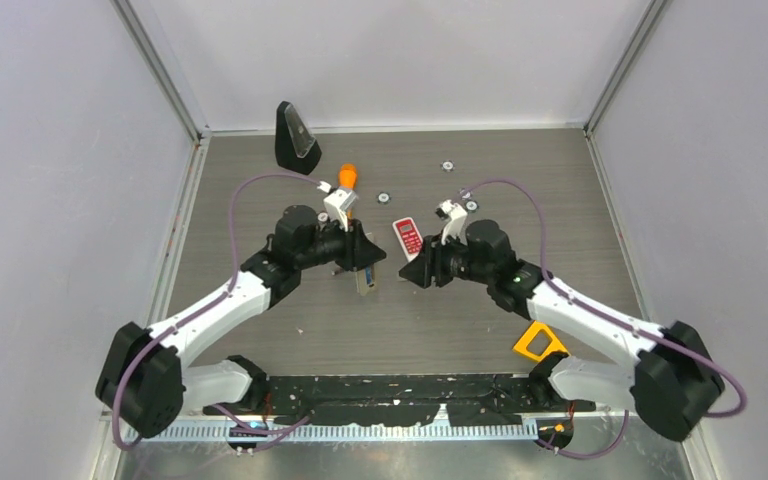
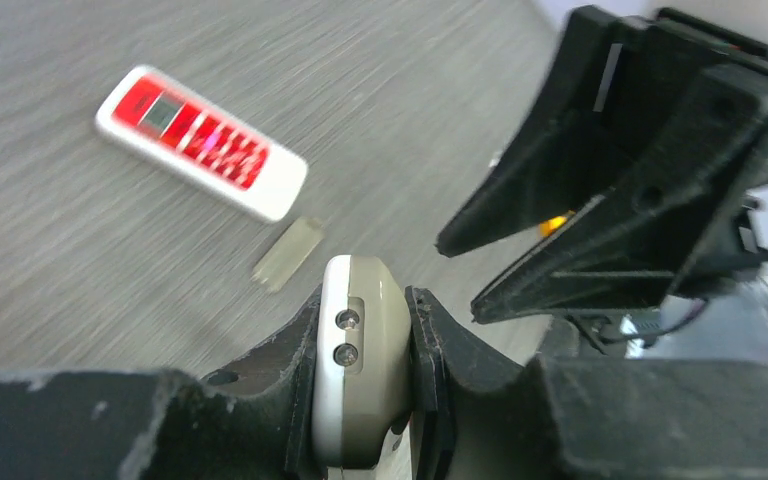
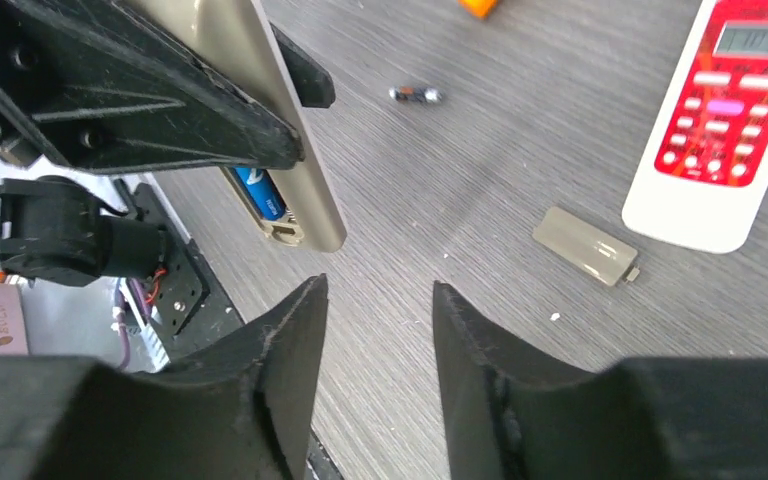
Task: Load the batteries into the remote control
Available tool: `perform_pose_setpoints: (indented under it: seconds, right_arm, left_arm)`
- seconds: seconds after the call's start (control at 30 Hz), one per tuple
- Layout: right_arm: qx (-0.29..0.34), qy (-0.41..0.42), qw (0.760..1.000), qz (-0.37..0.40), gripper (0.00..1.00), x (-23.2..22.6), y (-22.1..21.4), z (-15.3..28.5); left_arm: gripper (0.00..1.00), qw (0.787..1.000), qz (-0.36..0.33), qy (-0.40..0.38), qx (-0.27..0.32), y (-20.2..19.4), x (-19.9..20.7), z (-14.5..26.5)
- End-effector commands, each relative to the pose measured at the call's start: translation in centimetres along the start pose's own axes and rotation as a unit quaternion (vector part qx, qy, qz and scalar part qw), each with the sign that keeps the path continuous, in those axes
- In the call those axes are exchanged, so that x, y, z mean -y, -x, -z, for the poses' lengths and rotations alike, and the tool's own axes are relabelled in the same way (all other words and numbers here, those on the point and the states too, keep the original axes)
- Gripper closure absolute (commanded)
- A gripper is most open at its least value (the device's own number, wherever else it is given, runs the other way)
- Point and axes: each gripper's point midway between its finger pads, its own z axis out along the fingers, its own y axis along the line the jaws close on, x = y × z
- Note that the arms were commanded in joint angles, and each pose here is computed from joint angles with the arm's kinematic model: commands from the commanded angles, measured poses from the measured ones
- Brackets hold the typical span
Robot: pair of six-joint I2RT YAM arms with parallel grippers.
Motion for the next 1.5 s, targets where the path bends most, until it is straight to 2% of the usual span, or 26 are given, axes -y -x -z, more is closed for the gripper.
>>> perform_pose_setpoints:
  seconds: [0.0, 0.1, 0.17, 0.37, 0.57, 0.63, 0.73, 0.87, 1.0, 1.1, 1.2, 1.23, 1.27, 1.37, 1.47]
  right_arm:
    - [0.072, 0.031, 0.996, 0.032, 0.46, -2.4, 2.8, 3.1]
    - [0.098, 0.078, 0.991, 0.044, 0.33, -4.8, 3.7, 5.1]
    - [0.107, 0.106, 0.987, 0.05, 0.29, -6.2, 4.2, 5.9]
    - [0.125, 0.162, 0.977, 0.054, 0.24, -9.5, 6.0, 7.5]
    - [0.128, 0.166, 0.976, 0.057, 0.24, -11.1, 6.6, 7.4]
    - [0.131, 0.149, 0.979, 0.048, 0.24, -10.7, 6.8, 7.3]
    - [0.137, 0.083, 0.987, 0.024, 0.25, -8.4, 7.1, 6.8]
    - [0.105, 0.012, 0.994, 0.004, 0.28, -5.5, 6.0, 5.2]
    - [0.067, -0.002, 0.998, 0.017, 0.3, -4.4, 5.0, 2.2]
    - [0.018, -0.019, 0.998, 0.054, 0.31, -3.9, 3.9, -0.9]
    - [-0.039, -0.022, 0.993, 0.109, 0.32, -4.5, 2.6, -5.7]
    - [-0.071, -0.026, 0.989, 0.127, 0.33, -4.2, 1.0, -7.3]
    - [-0.074, -0.02, 0.987, 0.138, 0.33, -4.8, 1.5, -8.7]
    - [-0.119, 0.018, 0.975, 0.188, 0.35, -5.5, -0.2, -12.0]
    - [-0.155, 0.014, 0.962, 0.223, 0.36, -4.4, -0.8, -15.4]
  left_arm:
    - [1.0, 0.98, -0.08, -0.168, 0.068, 4.2, 6.8, 3.3]
    - [1.0, 0.97, -0.072, -0.215, 0.083, 5.2, 8.5, 4.8]
    - [1.0, 0.964, -0.06, -0.241, 0.096, 5.9, 9.4, 5.7]
    - [1.0, 0.943, -0.038, -0.314, 0.105, 7.5, 12.0, 7.5]
    - [1.0, 0.943, -0.022, -0.317, 0.102, 7.3, 12.2, 7.9]
    - [1.0, 0.949, -0.022, -0.297, 0.105, 7.1, 11.4, 7.8]
    - [1.0, 0.969, -0.016, -0.221, 0.113, 6.7, 8.6, 7.5]
    - [1.0, 0.988, -0.021, -0.066, 0.137, 6.7, 3.8, 8.6]
    - [1.0, 0.984, -0.024, 0.109, 0.141, 5.9, -0.8, 11.9]
    - [1.0, 0.981, -0.067, 0.11, 0.147, 5.8, 0.0, 13.8]
    - [1.0, 0.98, -0.109, 0.077, 0.151, 5.6, 2.1, 15.3]
    - [1.0, 0.978, -0.119, 0.072, 0.154, 5.5, 2.5, 15.9]
    - [1.0, 0.977, -0.126, 0.07, 0.157, 5.5, 2.9, 16.4]
    - [1.0, 0.97, -0.128, 0.099, 0.18, 5.9, 2.8, 18.3]
    - [1.0, 0.964, -0.118, 0.13, 0.197, 6.3, 2.6, 20.0]
